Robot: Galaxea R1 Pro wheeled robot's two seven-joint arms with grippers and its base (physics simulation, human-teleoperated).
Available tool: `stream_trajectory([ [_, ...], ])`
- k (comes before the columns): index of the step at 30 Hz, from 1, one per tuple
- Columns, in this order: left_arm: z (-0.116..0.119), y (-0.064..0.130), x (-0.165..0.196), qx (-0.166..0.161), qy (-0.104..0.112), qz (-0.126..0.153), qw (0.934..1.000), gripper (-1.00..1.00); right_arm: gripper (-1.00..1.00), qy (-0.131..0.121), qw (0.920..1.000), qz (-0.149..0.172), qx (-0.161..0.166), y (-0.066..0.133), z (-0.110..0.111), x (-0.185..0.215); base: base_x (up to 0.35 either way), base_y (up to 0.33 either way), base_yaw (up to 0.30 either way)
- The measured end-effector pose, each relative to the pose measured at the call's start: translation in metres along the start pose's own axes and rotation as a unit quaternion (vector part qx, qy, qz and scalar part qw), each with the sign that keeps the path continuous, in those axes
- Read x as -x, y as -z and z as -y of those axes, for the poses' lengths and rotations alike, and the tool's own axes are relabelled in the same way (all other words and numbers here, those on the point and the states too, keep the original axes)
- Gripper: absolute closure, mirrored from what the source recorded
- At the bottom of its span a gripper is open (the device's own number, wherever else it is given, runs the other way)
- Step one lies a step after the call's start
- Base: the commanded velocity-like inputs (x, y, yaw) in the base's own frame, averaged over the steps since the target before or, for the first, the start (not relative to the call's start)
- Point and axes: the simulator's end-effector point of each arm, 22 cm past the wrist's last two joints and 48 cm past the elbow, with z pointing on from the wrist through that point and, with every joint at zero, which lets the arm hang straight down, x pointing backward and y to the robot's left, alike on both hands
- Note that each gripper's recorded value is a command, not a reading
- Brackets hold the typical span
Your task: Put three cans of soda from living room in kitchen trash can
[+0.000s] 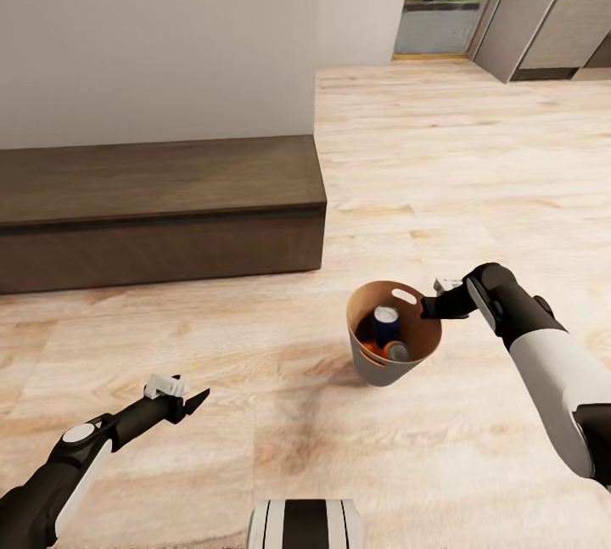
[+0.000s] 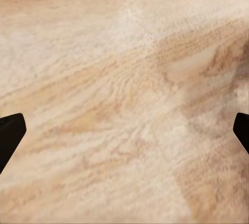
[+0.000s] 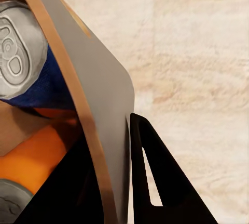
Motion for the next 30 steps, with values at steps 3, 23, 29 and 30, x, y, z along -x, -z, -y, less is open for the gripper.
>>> stream_trajectory([
  [3, -0.001, -0.003, -0.006, 0.0, 0.003, -0.005, 1.0, -1.0, 1.0, -0.002, 1.0, -0.006, 0.002, -0.008, 0.001, -0.004, 0.0, 0.0, 0.0],
  [23, 0.005, -0.008, -0.012, -0.006, 0.01, -0.008, 0.9999, -1.0, 1.0, -0.007, 0.9999, -0.01, 0.0, -0.012, 0.009, -0.007, 0.0, 0.0, 0.0],
  [29, 0.005, -0.008, -0.012, -0.006, 0.01, -0.007, 0.9999, -1.0, 1.0, -0.008, 0.9999, -0.01, 0.001, -0.012, 0.01, -0.007, 0.0, 0.0, 0.0],
  [30, 0.005, -0.008, -0.012, -0.006, 0.01, -0.007, 0.9999, -1.0, 1.0, -0.008, 0.9999, -0.01, 0.0, -0.012, 0.011, -0.007, 0.0, 0.0, 0.0],
])
